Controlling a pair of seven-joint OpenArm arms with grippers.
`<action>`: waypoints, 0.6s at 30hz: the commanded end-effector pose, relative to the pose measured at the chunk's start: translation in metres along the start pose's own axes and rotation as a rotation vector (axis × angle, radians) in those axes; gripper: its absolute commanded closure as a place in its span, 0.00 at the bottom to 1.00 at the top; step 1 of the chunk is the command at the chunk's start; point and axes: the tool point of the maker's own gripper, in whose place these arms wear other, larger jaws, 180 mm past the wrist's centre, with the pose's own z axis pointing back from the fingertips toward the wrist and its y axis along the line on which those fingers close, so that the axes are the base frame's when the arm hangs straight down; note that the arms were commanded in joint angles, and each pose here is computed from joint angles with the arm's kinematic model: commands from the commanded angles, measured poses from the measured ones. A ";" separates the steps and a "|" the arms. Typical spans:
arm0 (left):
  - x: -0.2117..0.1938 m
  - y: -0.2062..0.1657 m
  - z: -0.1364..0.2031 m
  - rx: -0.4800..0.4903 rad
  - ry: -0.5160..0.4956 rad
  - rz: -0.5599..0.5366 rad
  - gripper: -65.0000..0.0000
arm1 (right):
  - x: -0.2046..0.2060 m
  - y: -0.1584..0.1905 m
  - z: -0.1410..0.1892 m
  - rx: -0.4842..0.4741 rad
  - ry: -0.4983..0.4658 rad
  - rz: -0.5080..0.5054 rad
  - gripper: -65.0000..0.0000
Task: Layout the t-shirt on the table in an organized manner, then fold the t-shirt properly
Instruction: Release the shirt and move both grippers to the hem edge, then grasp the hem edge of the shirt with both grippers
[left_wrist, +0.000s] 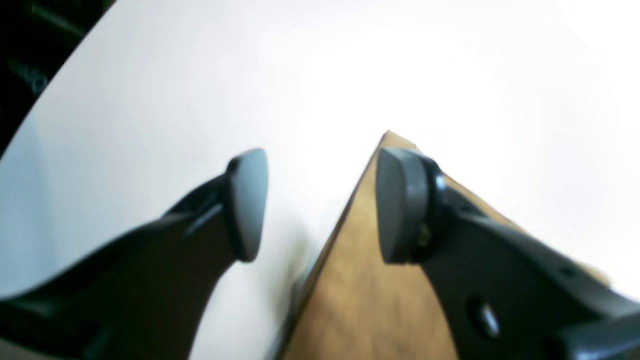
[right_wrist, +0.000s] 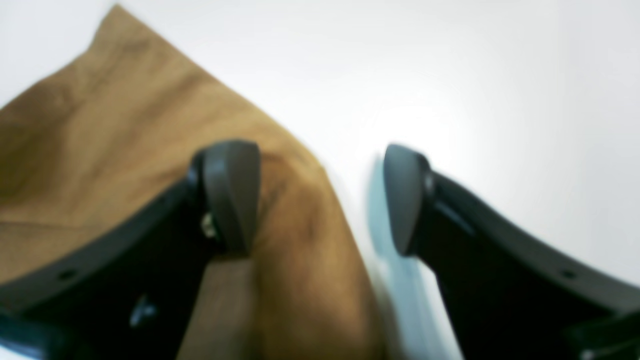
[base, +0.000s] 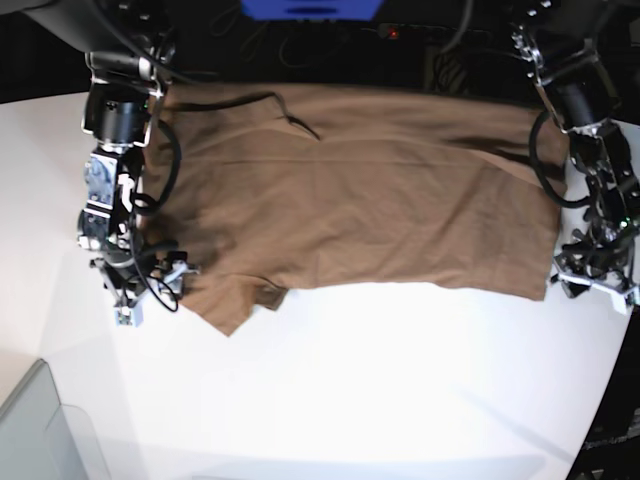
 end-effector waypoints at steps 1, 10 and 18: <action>0.020 0.002 -0.001 0.001 -0.056 -0.015 0.48 | 0.020 -0.002 0.001 -0.003 -0.054 0.004 0.39; -0.003 -0.020 -0.025 -0.038 -0.050 -0.040 0.48 | -0.001 0.000 0.002 0.000 -0.018 0.002 0.92; -0.032 -0.029 -0.053 -0.043 -0.007 -0.033 0.48 | -0.007 -0.001 0.002 0.000 -0.003 0.002 0.98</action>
